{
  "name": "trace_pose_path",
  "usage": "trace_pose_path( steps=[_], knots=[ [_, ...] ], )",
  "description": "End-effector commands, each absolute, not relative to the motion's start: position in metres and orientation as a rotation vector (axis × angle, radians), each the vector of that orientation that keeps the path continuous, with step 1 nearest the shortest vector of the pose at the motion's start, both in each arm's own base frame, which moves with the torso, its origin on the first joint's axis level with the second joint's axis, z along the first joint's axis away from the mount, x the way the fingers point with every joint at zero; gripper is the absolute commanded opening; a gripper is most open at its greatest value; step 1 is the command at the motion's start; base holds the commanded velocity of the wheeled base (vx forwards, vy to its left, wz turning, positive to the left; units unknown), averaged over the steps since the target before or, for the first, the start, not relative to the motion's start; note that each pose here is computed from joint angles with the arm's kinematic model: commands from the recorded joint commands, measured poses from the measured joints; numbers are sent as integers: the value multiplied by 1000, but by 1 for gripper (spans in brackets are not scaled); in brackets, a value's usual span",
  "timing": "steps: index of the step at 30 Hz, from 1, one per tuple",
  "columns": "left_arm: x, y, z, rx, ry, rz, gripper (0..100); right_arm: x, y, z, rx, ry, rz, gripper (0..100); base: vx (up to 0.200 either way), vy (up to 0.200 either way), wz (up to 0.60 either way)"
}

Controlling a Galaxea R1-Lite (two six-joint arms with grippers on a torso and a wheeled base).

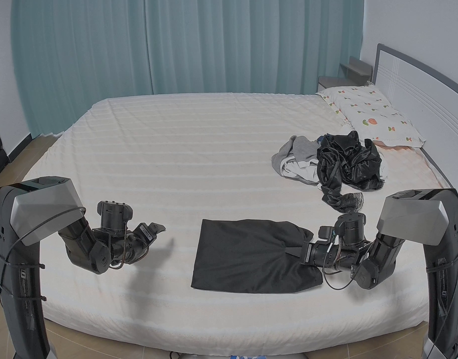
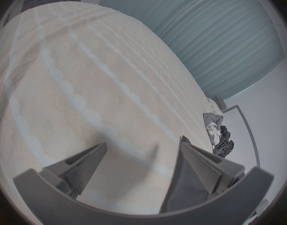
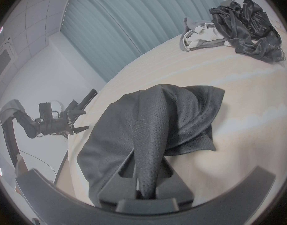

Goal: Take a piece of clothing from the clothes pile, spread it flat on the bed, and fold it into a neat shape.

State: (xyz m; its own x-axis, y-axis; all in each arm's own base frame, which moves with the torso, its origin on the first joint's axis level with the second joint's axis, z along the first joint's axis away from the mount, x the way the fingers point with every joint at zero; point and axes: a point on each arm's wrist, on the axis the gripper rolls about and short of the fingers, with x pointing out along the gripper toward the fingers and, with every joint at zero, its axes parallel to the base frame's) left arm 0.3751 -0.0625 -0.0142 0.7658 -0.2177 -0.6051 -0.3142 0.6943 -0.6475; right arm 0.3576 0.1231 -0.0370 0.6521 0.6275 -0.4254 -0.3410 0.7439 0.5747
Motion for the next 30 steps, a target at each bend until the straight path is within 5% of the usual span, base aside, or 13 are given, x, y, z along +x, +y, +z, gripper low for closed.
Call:
trace_pose_path(
  steps=[1, 17, 30],
  knots=[
    [375, -62, -14, -820, 717, 60, 100, 357, 118, -27, 479, 632, 567, 0, -200, 0, 0],
    [376, -63, -14, -821, 712, 59, 100, 370, 108, -25, 480, 599, 547, 0, -13, 0, 0],
    [376, -63, -15, -819, 714, 59, 100, 383, 105, -21, 451, 607, 537, 0, 0, -200, 0]
  ],
)
